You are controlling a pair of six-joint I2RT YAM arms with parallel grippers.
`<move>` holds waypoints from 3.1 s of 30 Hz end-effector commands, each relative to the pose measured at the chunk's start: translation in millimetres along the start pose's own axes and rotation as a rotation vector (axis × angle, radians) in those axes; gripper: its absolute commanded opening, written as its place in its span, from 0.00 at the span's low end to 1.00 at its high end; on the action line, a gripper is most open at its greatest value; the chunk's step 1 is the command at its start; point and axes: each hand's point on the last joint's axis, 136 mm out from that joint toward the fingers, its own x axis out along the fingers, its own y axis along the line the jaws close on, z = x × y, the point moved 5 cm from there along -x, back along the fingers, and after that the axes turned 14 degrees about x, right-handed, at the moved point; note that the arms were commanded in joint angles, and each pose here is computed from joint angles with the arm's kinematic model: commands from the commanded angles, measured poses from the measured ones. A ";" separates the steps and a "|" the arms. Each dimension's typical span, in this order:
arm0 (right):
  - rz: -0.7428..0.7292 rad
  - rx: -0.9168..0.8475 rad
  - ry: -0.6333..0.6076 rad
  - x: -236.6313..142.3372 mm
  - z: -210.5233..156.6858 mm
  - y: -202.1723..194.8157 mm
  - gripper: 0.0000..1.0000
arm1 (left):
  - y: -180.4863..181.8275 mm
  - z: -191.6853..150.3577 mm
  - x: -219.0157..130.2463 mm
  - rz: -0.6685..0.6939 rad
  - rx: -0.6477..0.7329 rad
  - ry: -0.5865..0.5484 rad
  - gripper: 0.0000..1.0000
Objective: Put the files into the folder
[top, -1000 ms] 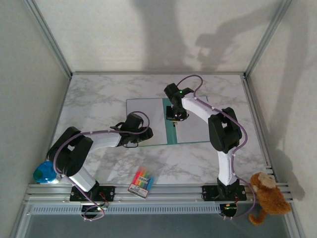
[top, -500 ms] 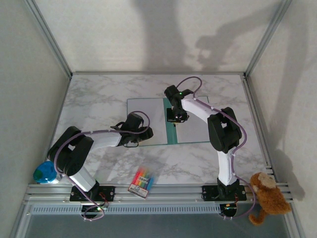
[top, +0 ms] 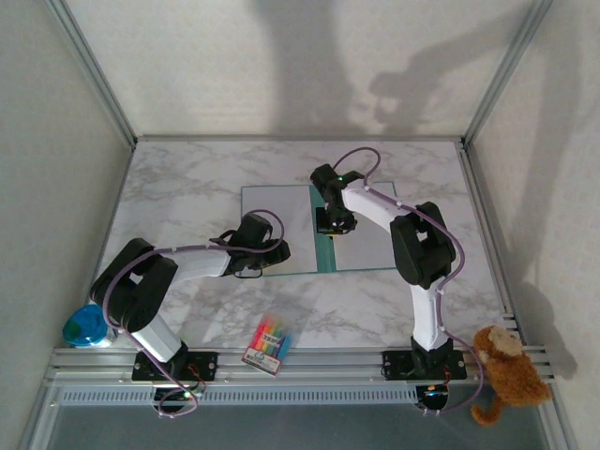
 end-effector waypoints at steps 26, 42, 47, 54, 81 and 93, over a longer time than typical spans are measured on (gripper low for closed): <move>-0.231 -0.045 0.058 50.4 -11.1 -31.3 0.00 | 31.6 -40.0 14.0 0.135 -0.010 0.148 0.56; -0.179 -0.051 0.074 53.0 -12.4 -17.0 0.00 | 30.9 -39.7 13.3 0.132 -0.008 0.147 0.56; -0.153 -0.049 0.054 42.7 -7.5 -11.6 0.00 | 30.9 -39.4 13.1 0.132 -0.004 0.148 0.56; -0.139 -0.053 0.026 28.5 -0.1 -6.1 0.00 | 30.6 -39.0 13.7 0.133 0.000 0.150 0.56; -0.039 -0.065 -0.055 -22.8 16.5 11.3 0.00 | 29.8 -35.8 15.0 0.144 0.009 0.153 0.57; 0.189 -0.079 -0.259 -114.3 23.1 19.3 0.20 | 30.6 -31.5 15.3 0.163 0.018 0.146 0.57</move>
